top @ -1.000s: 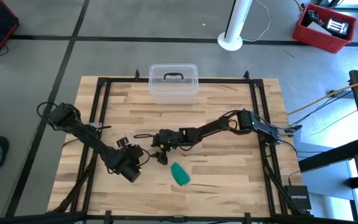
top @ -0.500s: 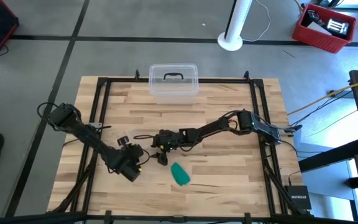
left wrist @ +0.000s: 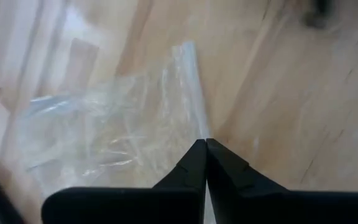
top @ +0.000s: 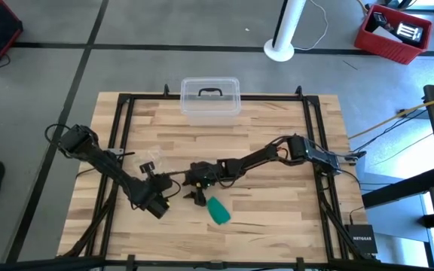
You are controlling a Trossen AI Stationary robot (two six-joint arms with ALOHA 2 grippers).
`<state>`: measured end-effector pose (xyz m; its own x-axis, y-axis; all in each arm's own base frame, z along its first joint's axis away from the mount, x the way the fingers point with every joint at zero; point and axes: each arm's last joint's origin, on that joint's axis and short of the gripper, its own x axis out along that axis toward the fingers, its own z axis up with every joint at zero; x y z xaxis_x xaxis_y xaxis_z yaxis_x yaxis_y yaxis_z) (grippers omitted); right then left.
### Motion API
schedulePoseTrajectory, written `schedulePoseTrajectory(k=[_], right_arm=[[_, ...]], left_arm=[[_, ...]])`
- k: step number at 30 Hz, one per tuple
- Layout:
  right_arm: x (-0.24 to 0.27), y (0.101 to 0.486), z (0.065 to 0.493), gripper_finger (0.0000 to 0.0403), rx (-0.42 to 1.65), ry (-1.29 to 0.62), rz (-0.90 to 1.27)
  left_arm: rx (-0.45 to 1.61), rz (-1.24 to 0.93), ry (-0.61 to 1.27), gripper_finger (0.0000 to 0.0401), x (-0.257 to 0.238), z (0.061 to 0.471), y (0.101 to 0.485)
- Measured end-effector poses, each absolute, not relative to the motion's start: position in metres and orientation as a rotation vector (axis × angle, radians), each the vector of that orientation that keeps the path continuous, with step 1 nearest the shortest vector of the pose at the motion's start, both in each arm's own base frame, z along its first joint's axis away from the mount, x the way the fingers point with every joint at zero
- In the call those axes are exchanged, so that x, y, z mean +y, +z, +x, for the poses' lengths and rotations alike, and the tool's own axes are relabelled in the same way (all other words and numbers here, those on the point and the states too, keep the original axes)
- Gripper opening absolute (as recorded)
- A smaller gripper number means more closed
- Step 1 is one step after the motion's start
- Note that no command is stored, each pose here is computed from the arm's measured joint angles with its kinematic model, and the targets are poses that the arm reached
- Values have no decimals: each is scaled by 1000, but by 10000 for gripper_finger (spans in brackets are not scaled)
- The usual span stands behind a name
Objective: Roll bandage
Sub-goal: Prepare the transparent zip bag
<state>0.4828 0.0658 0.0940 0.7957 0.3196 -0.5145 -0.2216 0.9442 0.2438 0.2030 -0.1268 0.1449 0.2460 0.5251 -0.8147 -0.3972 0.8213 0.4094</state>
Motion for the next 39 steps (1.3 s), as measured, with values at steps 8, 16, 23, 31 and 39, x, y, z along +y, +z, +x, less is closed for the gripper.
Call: schedulePoseTrajectory(k=[8, 16, 23, 31, 39], right_arm=[[112, 127, 476, 271, 438, 431, -65], [118, 138, 477, 271, 363, 233, -247], [88, 116, 474, 271, 562, 129, -120], [73, 90, 463, 271, 478, 81, -48], [70, 77, 460, 271, 473, 82, -38]], left_arm=[[1135, 146, 532, 0, -141, 221, 189], [1162, 108, 596, 29, -135, 214, 187], [1203, 40, 625, 123, -130, 202, 164], [1225, 104, 603, 173, -122, 191, 144], [1205, 97, 664, 167, -114, 184, 133]])
